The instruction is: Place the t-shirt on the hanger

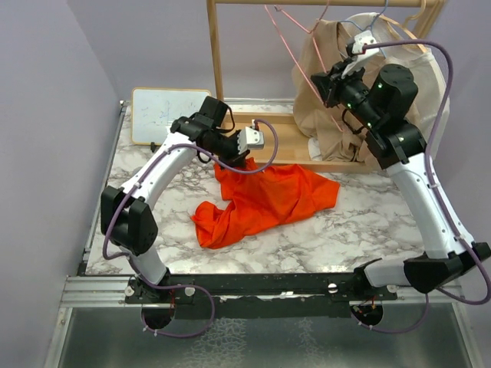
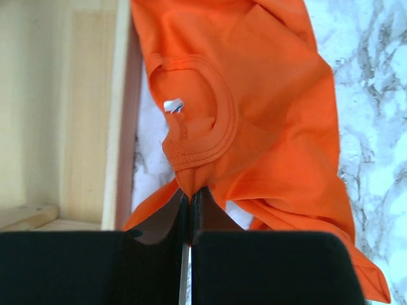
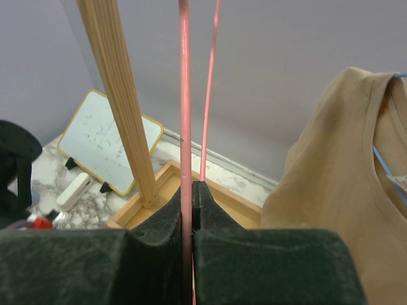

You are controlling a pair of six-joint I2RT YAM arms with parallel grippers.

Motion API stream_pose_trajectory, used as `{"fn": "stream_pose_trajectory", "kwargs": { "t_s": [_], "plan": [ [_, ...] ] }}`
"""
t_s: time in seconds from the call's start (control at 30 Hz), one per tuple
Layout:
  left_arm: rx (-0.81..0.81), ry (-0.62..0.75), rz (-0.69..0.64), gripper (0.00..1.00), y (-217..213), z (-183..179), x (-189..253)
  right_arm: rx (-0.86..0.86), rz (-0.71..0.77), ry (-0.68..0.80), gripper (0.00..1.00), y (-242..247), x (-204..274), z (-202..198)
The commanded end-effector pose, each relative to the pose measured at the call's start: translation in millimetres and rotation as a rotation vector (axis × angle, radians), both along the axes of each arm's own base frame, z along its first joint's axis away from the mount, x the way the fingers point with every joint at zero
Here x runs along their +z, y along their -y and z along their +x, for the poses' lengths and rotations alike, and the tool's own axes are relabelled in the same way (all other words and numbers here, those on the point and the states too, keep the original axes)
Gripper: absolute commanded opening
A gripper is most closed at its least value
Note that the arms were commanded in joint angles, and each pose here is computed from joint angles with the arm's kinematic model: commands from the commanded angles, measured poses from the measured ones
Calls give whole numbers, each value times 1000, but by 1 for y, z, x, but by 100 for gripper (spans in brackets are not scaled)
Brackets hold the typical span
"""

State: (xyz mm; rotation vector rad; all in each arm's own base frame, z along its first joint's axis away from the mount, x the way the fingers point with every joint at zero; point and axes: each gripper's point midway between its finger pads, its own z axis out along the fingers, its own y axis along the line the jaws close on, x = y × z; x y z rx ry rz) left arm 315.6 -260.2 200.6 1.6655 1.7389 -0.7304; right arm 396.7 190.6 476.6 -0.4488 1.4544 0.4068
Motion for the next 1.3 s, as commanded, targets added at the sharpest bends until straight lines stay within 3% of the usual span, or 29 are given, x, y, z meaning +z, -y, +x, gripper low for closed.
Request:
{"fn": "stream_pose_trajectory", "kwargs": {
  "t_s": [0.0,0.3,0.73,0.87,1.07,1.27],
  "plan": [
    [78,142,0,0,-18,20,28,-17,-67,-92,1,14,-27,-25],
    [-21,392,154,0,-61,15,37,118,-178,-307,1,11,-97,-71],
    [-171,675,429,0,-112,13,-23,391,-306,-403,1,-6,-153,-119],
    [-107,628,440,0,-116,19,-38,473,-345,-406,1,-9,-160,-132],
    [76,496,311,0,-113,36,-34,550,-369,-448,1,-11,-186,-147],
    [107,453,256,0,-115,36,-33,581,-393,-449,1,-11,-200,-152]
  ]
}}
